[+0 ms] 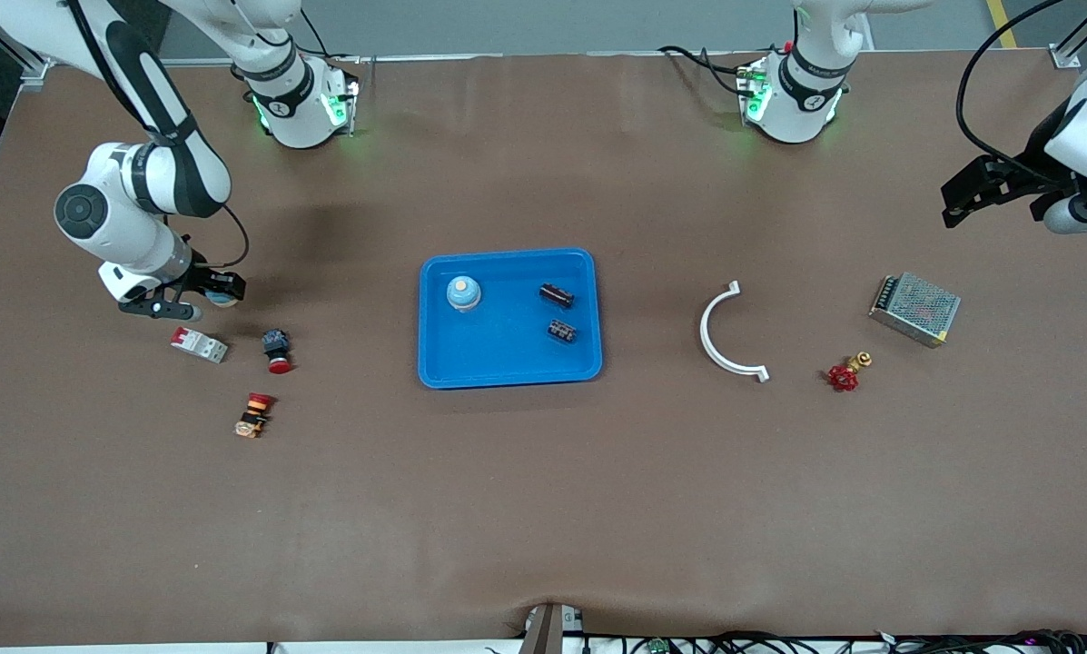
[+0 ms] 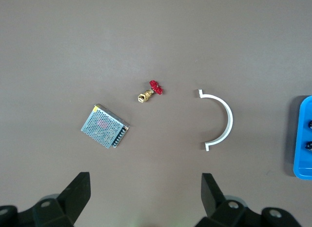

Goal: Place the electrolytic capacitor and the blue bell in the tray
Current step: 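Lift the blue button with the right gripper and carry it toward the tray, then lower the blue button into the tray with the right gripper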

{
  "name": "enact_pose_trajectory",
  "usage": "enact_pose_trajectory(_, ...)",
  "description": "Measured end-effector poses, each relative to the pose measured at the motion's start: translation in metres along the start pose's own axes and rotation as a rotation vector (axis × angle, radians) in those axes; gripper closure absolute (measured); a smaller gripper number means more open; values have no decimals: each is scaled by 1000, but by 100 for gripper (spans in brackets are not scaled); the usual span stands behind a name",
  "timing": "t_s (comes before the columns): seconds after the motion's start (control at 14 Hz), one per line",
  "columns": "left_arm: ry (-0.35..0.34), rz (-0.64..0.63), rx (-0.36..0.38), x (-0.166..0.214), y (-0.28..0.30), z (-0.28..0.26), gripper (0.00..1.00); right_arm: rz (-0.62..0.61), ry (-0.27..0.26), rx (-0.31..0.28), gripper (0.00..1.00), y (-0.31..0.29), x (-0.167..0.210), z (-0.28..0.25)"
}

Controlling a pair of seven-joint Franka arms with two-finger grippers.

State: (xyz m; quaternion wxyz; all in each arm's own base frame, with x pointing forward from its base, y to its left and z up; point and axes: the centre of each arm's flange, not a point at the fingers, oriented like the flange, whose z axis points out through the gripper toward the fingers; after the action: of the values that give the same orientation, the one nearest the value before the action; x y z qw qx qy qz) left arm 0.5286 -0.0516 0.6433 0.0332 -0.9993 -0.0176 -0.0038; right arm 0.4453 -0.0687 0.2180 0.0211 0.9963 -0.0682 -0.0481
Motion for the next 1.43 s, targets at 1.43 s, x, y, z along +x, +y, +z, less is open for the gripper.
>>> enact_pose_trajectory(1.43,4,10,0,0,6,0,0,470,83,72,33,-326,-30,-50)
